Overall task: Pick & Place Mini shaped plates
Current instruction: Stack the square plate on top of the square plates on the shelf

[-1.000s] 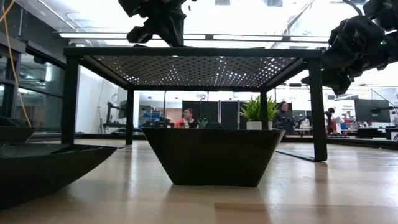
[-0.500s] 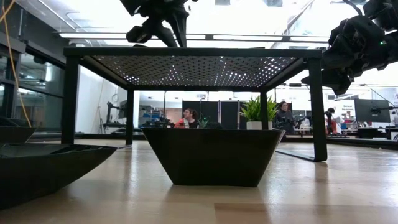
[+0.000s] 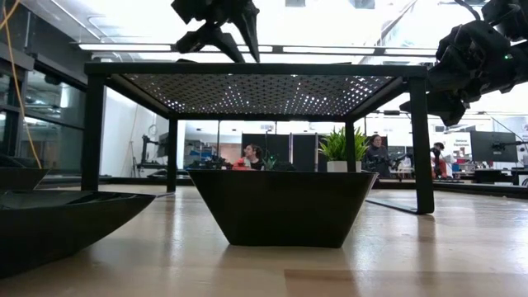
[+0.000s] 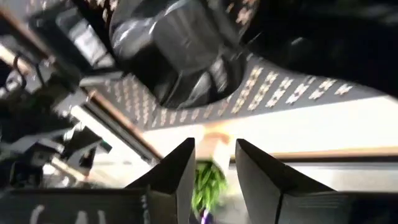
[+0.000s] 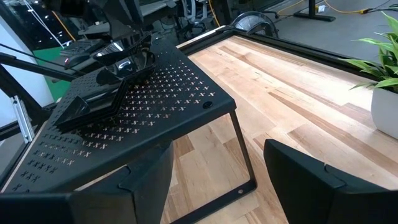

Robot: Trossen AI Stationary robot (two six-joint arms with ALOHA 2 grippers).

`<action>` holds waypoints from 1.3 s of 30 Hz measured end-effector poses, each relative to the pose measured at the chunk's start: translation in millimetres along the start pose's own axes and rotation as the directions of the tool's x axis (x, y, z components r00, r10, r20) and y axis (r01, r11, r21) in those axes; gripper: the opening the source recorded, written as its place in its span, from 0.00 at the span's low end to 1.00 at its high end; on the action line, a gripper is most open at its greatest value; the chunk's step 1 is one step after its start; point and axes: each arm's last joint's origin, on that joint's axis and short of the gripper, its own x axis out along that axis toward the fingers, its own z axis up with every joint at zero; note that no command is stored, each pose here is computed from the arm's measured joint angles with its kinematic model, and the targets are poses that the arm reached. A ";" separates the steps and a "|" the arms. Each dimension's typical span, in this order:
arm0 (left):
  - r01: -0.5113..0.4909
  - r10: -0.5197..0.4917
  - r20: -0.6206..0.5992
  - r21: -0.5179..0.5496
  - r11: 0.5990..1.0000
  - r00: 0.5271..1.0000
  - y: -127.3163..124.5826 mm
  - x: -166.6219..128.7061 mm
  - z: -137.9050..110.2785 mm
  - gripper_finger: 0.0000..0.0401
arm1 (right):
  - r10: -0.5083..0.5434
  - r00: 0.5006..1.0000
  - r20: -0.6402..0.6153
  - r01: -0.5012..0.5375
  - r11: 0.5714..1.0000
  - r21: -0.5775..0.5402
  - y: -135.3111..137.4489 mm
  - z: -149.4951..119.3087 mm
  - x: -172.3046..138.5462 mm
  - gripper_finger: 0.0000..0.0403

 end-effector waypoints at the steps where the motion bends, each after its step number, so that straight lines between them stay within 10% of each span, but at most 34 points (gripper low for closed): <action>1: -0.005 0.005 -0.027 -0.002 1.000 1.000 2.1 -0.5 -0.2 0.28 | 0.000 1.000 0.000 0.000 1.000 0.000 0.0 0.0 0.0 0.61; 11: -0.072 0.016 -0.212 -0.255 0.964 0.977 12.4 -36.3 12.0 0.28 | 0.000 1.000 0.000 0.000 1.000 0.000 0.0 0.0 0.0 0.61; 18: -0.103 -0.039 -0.219 -0.600 0.793 0.975 1.1 -72.8 31.3 0.28 | 0.000 1.000 0.000 0.000 1.000 0.000 0.0 0.0 0.0 0.61; 23: -0.098 -0.120 -0.191 -0.838 0.537 0.974 -17.2 -94.4 40.4 0.28 | 0.000 1.000 0.000 0.000 1.000 0.000 0.0 0.0 0.0 0.61; 28: -0.040 -0.180 -0.075 -0.981 0.190 0.981 -35.7 -113.0 50.6 0.28 | 0.000 1.000 0.000 0.000 1.000 0.000 0.0 0.0 0.0 0.61; 34: 0.008 -0.262 0.067 -0.975 -0.221 0.963 -54.5 -133.7 66.6 0.28 | 0.000 1.000 0.000 0.000 1.000 0.000 0.0 0.0 0.0 0.61; 39: 0.016 -0.235 0.130 -0.901 -0.433 0.963 -62.9 -146.5 83.8 0.28 | 0.000 1.000 0.000 0.000 1.000 0.000 0.0 0.0 0.0 0.61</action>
